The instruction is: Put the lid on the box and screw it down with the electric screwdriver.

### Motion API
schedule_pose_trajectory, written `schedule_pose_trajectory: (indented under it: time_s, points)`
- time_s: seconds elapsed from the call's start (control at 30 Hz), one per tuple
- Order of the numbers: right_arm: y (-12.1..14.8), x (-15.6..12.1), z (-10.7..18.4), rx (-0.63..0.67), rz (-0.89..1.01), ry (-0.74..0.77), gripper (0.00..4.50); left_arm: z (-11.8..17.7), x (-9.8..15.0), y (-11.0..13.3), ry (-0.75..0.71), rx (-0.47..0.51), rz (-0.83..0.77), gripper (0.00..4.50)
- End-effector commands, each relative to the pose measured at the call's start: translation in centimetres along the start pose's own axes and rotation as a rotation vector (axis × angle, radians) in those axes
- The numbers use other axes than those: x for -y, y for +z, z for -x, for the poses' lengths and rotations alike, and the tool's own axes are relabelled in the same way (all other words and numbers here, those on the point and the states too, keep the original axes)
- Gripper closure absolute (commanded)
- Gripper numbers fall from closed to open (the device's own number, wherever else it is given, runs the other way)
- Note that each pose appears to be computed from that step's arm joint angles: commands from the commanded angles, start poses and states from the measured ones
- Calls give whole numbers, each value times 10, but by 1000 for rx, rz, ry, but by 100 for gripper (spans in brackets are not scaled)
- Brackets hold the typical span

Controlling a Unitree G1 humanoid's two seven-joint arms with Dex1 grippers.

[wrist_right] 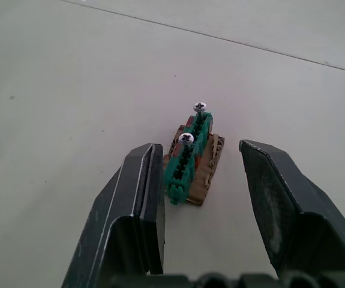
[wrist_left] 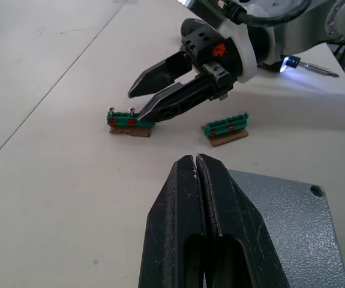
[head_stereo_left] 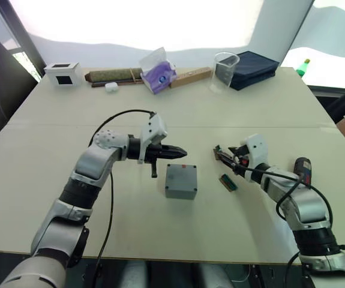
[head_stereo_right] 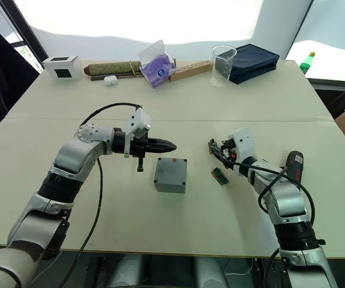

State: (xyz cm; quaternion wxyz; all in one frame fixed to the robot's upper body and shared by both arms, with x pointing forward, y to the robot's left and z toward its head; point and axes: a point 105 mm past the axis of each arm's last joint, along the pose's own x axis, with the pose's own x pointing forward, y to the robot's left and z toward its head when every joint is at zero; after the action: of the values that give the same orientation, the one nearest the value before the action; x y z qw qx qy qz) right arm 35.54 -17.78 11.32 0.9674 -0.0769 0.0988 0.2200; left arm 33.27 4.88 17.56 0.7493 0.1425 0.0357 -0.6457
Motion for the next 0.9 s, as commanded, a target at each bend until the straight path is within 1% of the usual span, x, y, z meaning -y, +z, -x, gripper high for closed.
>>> schedule_pose_trajectory:
  time_s: [0.03,0.33,0.37,0.4,0.43,0.5,0.53,0.73,0.9]
  points:
    - [14,0,-3,56,32,-1,233,2,-1,3,16,12,-28,450]
    - [16,-3,-8,65,46,7,233,4,0,0,25,9,-24,450]
    - [17,-4,-8,67,50,10,286,4,1,0,26,7,-24,450]
    - [17,-5,-8,68,53,12,306,4,1,-1,26,6,-24,450]
    - [18,-5,-8,68,56,14,338,4,1,-1,27,4,-22,450]
    - [17,-6,-9,64,60,16,428,4,1,-1,28,3,-21,450]
    - [17,-6,-8,61,63,15,440,4,1,-2,28,2,-21,450]
    - [17,-5,-7,56,75,13,440,3,0,-2,33,2,-21,450]
    - [26,-4,5,76,99,14,440,5,-2,-4,43,0,-12,450]
